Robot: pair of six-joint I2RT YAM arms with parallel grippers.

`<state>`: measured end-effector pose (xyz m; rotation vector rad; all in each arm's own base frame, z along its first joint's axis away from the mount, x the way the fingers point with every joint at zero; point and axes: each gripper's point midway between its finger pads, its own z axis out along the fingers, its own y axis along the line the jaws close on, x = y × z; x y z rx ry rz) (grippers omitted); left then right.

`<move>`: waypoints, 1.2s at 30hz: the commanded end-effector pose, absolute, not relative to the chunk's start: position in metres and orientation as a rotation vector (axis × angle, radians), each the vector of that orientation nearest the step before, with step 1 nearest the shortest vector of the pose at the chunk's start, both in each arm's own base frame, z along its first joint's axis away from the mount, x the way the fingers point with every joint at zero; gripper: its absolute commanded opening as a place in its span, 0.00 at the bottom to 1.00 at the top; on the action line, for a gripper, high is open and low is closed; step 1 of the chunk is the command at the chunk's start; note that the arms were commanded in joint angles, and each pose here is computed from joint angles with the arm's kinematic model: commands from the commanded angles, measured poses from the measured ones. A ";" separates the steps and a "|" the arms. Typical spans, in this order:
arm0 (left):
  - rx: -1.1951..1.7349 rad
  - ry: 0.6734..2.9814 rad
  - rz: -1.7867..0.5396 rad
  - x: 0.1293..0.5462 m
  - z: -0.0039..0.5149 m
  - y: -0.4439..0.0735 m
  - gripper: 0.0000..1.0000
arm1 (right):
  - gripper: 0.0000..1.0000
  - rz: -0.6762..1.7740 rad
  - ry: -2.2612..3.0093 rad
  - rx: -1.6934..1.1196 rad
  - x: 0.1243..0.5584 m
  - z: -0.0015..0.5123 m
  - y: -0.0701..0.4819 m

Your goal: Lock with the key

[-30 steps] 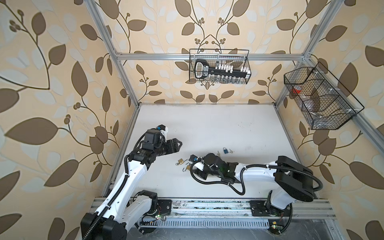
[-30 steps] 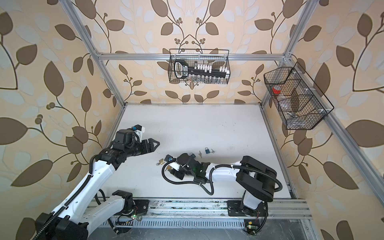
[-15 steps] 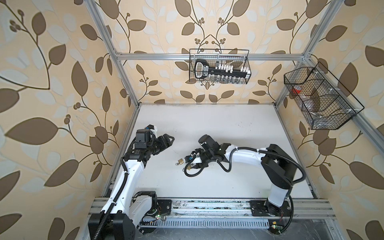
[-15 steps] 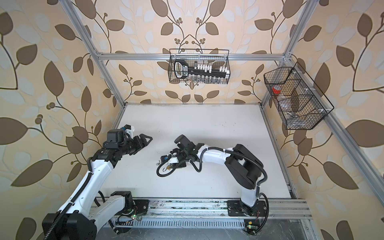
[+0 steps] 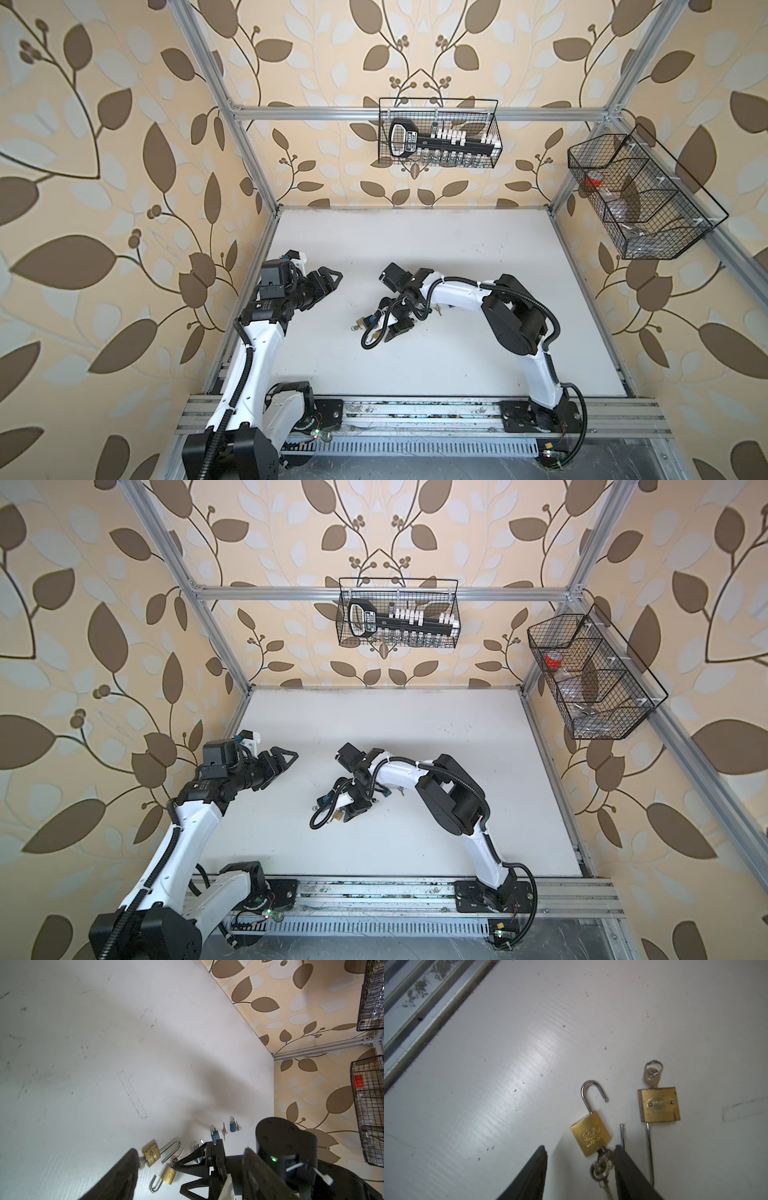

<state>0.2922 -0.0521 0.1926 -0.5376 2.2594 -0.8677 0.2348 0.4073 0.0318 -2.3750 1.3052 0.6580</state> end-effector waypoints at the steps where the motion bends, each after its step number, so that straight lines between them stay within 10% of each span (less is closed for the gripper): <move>1: -0.480 2.220 -0.896 0.295 0.210 -0.054 0.78 | 0.52 0.749 1.263 -2.434 0.219 0.028 0.410; 36: -0.468 2.233 -0.914 0.291 0.204 -0.057 0.78 | 0.39 0.711 1.395 -2.499 0.224 -0.006 0.401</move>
